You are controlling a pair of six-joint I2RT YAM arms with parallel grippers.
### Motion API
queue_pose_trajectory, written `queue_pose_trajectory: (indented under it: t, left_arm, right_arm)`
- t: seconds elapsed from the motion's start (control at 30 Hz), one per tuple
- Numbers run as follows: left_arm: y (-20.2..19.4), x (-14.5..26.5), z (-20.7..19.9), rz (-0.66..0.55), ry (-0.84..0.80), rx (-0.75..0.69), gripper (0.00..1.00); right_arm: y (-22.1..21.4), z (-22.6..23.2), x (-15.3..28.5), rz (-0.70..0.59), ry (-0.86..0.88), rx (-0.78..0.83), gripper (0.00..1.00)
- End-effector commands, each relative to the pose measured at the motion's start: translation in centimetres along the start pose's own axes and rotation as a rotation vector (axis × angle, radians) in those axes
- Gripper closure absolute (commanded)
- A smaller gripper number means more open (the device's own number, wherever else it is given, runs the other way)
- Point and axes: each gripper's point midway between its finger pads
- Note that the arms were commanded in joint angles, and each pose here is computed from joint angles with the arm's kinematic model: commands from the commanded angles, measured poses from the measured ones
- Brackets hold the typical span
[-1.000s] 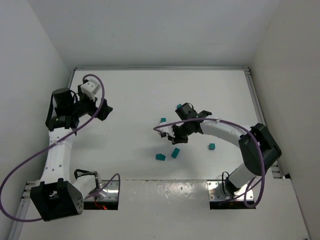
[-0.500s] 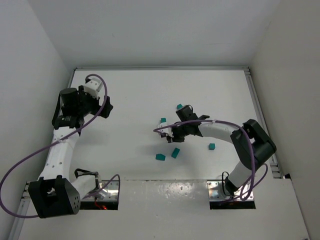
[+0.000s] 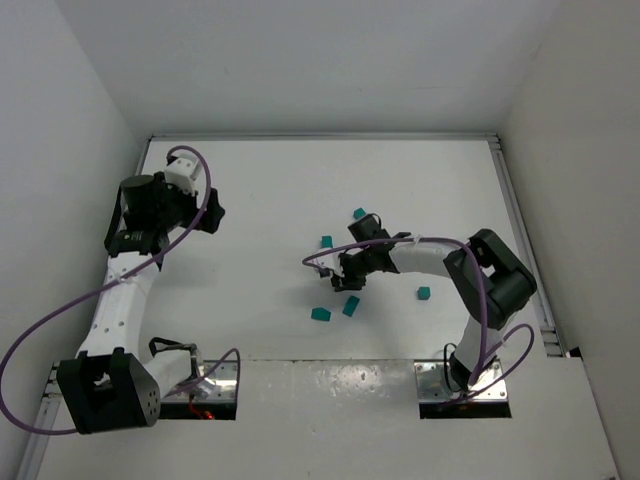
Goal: Build the wood block tower
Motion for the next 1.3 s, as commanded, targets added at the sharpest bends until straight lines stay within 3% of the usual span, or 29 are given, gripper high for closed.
queue_pose_trajectory:
  t: [0.0, 0.57, 1.27]
  left_arm:
    - [1.3, -0.2, 0.3, -0.038, 0.011, 0.008, 0.0]
    - [1.7, -0.9, 0.8, -0.03, 0.008, 0.012, 0.0]
    - [1.3, -1.5, 0.9, -0.015, 0.001, 0.019, 0.0]
  right_arm:
    - [1.8, -0.7, -0.4, -0.068, 0.009, 0.057, 0.66]
    - [1.5, -2.4, -1.2, -0.067, -0.019, 0.059, 0.49]
    - [1.5, -3.2, -1.4, -0.083, 0.006, 0.057, 0.47]
Point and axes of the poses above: each gripper's point midway between its finger pads, its own x axis back along the fingers, its own z axis along the line the jaws close on, y = z × x, and after that the axes turned 12 degrees about -x, right-handed
